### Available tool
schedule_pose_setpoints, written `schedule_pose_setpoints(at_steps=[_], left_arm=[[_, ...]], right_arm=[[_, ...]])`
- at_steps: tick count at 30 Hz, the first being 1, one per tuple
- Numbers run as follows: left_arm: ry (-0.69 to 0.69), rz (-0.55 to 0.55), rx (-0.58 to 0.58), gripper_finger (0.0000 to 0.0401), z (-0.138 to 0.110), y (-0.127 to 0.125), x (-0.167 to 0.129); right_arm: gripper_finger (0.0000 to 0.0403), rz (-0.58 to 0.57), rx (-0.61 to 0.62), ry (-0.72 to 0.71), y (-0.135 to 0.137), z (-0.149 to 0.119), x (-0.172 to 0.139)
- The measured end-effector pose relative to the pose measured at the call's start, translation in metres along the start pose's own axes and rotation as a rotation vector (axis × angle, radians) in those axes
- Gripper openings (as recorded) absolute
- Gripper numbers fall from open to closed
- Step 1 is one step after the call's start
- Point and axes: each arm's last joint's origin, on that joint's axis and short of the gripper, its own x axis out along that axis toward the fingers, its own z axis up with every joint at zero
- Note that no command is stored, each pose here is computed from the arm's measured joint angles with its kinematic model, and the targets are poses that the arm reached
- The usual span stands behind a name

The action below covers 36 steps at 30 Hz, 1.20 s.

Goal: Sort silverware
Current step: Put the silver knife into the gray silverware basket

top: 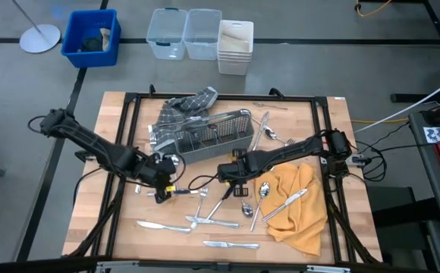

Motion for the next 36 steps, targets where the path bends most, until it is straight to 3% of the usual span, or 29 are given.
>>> schedule_pose_setpoints(at_steps=[13,21,36], left_arm=[[0.058,-0.039,0.041,0.0084,-0.023,0.003,0.047],[0.189,-0.002,0.175,0.0084,-0.032,-0.002,0.077],[0.198,0.008,0.223,0.0084,-0.033,-0.002,0.081]], right_arm=[[0.0096,0.019,0.008,-0.042,0.001,0.003,0.002],[0.0096,0.019,0.009,-0.047,0.001,0.004,0.001],[0.0096,0.023,0.015,-0.079,0.001,0.007,0.001]])
